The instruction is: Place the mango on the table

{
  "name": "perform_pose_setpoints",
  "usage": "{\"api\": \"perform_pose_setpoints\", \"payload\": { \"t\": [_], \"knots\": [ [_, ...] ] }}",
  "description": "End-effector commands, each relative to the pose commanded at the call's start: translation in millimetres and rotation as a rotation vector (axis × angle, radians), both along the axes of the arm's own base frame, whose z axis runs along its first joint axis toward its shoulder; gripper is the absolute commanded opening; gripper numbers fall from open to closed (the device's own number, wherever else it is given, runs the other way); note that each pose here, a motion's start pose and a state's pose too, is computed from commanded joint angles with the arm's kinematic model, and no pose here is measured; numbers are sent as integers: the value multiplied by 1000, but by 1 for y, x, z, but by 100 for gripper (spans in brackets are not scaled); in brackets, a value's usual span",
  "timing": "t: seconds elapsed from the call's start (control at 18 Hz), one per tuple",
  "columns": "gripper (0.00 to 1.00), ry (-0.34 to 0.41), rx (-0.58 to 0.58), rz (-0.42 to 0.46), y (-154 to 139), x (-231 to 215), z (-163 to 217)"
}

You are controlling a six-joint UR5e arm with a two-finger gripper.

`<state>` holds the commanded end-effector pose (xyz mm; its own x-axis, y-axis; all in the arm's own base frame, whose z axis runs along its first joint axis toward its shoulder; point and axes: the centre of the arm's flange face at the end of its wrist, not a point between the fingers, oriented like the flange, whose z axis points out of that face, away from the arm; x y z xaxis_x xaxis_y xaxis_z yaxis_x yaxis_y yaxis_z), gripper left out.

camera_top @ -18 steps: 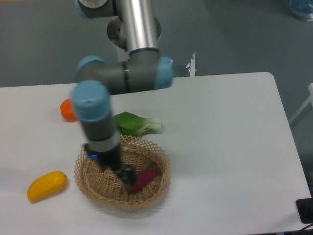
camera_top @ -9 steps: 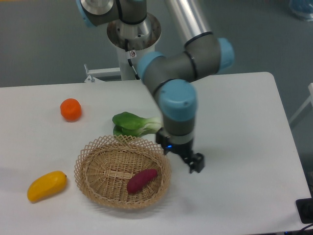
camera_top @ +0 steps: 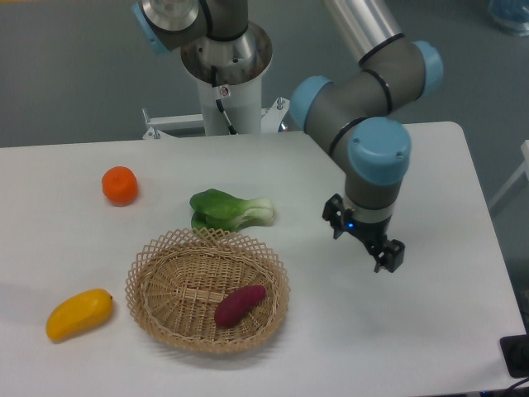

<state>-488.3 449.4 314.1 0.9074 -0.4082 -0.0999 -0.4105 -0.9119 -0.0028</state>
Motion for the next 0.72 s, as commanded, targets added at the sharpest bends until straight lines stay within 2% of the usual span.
{"api": "perform_pose_setpoints", "payload": {
  "t": [0.72],
  "knots": [
    [100, 0, -4, 0, -3, -3, 0]
  ]
}}
